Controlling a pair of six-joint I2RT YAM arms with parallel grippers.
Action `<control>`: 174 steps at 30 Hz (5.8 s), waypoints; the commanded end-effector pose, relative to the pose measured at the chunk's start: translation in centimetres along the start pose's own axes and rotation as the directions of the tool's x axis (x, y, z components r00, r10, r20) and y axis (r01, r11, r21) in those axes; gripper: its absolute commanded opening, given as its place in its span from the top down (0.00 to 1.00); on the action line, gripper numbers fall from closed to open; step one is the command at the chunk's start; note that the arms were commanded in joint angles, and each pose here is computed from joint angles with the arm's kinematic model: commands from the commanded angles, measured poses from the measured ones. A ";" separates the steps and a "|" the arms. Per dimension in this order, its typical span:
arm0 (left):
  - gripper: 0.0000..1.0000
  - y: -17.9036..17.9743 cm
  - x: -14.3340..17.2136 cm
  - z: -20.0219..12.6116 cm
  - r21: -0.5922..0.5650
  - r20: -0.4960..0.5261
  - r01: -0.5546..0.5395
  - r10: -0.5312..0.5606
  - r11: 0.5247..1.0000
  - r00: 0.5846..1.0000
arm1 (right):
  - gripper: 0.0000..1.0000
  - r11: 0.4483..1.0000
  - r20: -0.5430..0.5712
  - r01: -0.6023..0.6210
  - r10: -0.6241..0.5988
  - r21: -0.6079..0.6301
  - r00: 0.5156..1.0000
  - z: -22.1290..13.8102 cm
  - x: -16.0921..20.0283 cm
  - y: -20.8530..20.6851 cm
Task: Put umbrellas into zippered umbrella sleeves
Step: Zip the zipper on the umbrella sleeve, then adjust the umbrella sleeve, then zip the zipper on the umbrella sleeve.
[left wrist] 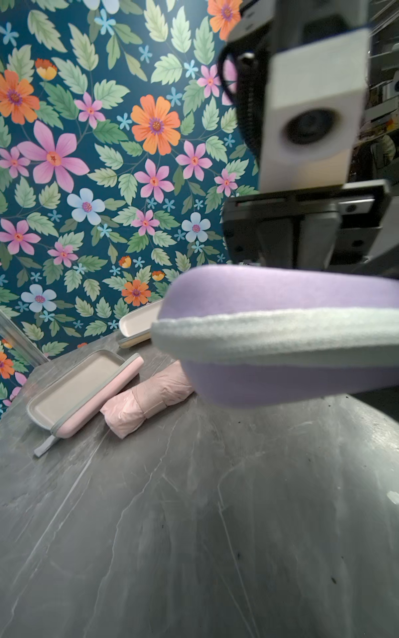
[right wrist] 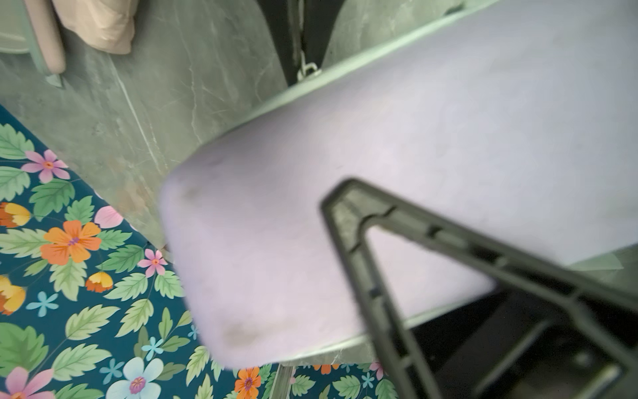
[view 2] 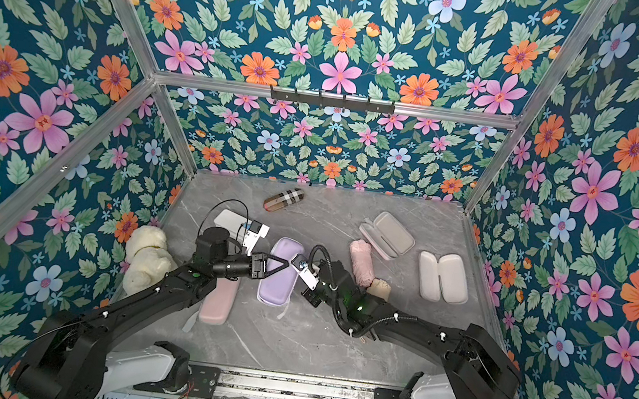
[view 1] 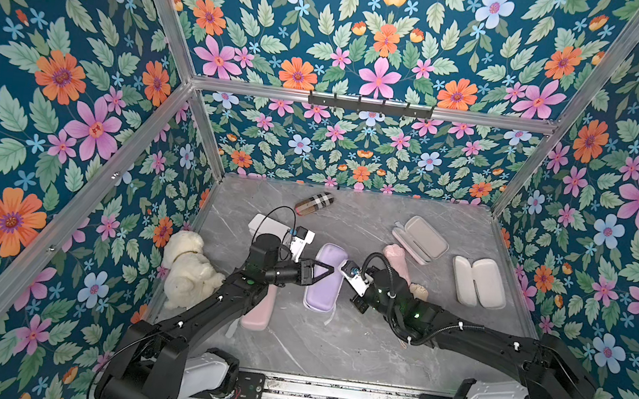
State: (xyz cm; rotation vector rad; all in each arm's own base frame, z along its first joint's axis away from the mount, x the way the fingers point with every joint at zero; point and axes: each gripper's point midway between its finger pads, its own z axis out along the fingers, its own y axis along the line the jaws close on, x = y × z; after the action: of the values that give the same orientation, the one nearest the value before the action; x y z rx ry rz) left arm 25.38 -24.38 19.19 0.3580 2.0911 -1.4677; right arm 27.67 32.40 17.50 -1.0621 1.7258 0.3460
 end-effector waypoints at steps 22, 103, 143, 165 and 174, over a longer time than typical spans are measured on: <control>0.86 0.0 2.2 1.9 -0.029 -0.137 -0.116 0.111 0.993 0.984 | 0.36 0.812 -0.144 -0.562 0.544 -0.155 0.826 -4.7 1.1 -3.7; 0.76 -6.9 -5.7 -3.4 0.316 0.323 -0.045 -0.062 0.948 0.944 | 0.27 0.347 -0.150 -0.771 0.859 -0.534 0.490 -2.2 -7.5 -5.9; 0.90 -3.8 -6.1 -3.4 0.119 0.211 -0.029 0.004 0.992 0.978 | 0.67 0.998 0.183 -0.025 0.014 0.060 0.983 -1.8 -3.2 -7.0; 0.98 -1.0 -2.4 -2.5 0.012 0.025 0.024 -0.024 1.000 0.999 | 1.00 0.987 0.166 0.094 -0.116 0.134 0.979 -1.7 -4.2 -9.5; 1.00 0.0 -0.1 -1.5 0.001 -0.067 0.059 -0.059 0.998 0.996 | 1.00 0.979 0.248 0.147 -0.180 0.144 0.952 -1.1 -8.7 -11.1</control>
State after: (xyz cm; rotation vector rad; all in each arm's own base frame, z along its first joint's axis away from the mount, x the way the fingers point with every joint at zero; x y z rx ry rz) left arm 27.10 -22.70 22.64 0.3550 2.0114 -1.4539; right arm 35.12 28.98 22.80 -1.0988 1.5746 0.2853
